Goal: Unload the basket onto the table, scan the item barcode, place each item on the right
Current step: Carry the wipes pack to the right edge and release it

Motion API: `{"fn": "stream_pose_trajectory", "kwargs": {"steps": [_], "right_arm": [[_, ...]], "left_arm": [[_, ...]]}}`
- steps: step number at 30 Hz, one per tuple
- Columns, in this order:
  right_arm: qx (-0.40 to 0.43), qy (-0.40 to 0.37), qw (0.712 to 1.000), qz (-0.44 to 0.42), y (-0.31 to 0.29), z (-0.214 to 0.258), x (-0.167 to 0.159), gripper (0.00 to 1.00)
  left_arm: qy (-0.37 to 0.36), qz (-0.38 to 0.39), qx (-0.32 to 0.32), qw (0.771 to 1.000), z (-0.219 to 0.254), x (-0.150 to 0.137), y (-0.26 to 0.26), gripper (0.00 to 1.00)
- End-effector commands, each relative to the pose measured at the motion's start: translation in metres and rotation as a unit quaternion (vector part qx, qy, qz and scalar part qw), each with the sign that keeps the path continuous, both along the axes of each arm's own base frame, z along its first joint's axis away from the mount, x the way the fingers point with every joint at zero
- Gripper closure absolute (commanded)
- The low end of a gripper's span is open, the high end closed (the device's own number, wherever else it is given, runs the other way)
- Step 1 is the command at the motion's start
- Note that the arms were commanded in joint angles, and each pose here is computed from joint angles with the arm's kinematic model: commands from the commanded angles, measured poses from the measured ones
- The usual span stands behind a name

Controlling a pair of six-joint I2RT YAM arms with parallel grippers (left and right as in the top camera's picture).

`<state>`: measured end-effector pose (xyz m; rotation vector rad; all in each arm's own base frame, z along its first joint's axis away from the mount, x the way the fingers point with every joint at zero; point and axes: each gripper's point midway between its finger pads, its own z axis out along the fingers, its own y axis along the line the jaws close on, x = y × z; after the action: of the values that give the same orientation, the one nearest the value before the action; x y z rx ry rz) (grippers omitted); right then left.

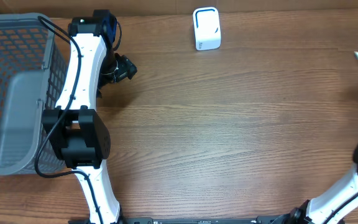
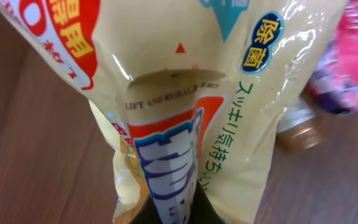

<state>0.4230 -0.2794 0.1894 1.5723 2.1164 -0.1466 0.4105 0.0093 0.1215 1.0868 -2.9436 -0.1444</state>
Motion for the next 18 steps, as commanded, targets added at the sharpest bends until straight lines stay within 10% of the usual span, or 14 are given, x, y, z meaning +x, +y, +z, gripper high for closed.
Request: {"fn": "stream_pose_trajectory", "kwargs": {"steps": [1, 6, 14, 18], "right_arm": [[0.025, 0.014, 0.999, -0.045, -0.025, -0.025, -0.019, 0.96], [0.043, 0.036, 0.995, -0.079, -0.052, -0.051, -0.044, 0.93], [0.065, 0.039, 0.994, -0.075, -0.050, -0.055, -0.050, 0.52], [0.081, 0.022, 0.994, -0.065, -0.039, -0.036, -0.050, 0.50]], "left_arm": [[-0.019, -0.013, -0.001, 1.000, 0.015, 0.002, -0.003, 0.00], [-0.019, -0.013, -0.001, 1.000, 0.015, 0.002, -0.003, 0.00], [-0.019, -0.013, -0.001, 1.000, 0.015, 0.002, -0.003, 0.00], [-0.019, -0.013, -0.001, 1.000, 0.015, 0.002, -0.003, 0.00]]}}
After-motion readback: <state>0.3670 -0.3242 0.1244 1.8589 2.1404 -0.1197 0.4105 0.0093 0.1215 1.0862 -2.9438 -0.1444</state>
